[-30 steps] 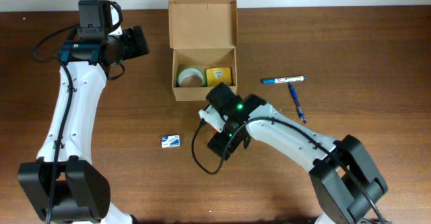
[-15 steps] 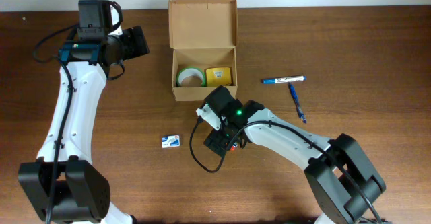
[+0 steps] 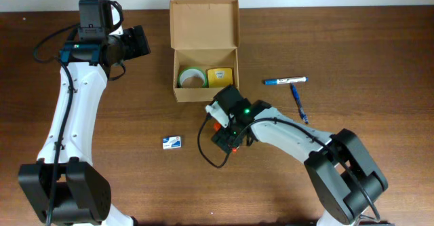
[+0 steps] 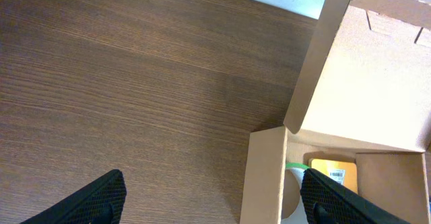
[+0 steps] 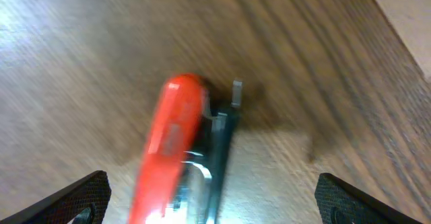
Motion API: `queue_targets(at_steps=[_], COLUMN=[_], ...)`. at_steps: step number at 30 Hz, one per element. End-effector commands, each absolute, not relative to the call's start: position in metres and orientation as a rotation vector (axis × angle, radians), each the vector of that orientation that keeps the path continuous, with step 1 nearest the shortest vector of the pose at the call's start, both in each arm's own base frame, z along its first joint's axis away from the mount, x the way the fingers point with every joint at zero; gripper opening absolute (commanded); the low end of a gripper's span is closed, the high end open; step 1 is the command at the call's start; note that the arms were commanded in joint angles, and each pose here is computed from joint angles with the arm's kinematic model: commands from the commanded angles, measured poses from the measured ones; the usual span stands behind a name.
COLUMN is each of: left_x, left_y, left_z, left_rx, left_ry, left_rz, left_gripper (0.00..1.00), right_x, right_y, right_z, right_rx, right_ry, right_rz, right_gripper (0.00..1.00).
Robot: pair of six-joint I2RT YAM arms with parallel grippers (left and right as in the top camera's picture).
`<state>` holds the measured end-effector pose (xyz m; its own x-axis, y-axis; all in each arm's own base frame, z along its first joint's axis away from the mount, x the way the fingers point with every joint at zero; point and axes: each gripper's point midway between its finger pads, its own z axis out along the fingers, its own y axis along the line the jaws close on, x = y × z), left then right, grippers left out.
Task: Pack container
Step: 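Lower the right gripper onto the red stapler and close on it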
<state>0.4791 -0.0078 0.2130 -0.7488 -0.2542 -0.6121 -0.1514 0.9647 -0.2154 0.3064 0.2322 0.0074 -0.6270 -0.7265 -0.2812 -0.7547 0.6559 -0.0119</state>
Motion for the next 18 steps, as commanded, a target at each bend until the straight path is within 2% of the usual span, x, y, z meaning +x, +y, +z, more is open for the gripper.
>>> queue_targets(at_steps=[1,7,9,13,18], left_x=[0.48,0.4823,0.4832,0.4834,0.4836], left_y=[-0.011,-0.011,-0.011,-0.011,-0.011], left_z=[0.2078,0.2098,0.2106,0.2109,0.211], left_rx=[-0.252,-0.25,-0.25,-0.249,-0.249], left_ry=[2.441,2.428,2.424,2.422,2.422], left_rz=[-0.208,-0.208,-0.209,-0.209,-0.209], left_gripper=[0.83,0.83,0.83,0.83,0.83], right_x=[0.3035,0.2992,0.2993,0.2969,0.2952], right_y=[0.2294,0.2337,0.2338,0.2363,0.2356], right_z=[-0.0025,-0.0021,-0.002,-0.0017,-0.003], right_rx=[-1.187,-1.199,-1.199,-1.203,-1.204], right_ry=[2.651,2.653,2.652,2.653,2.658], right_rz=[0.217,0.257,0.257,0.286,0.288], right_gripper=[0.99,0.97,0.92,0.74,0.66])
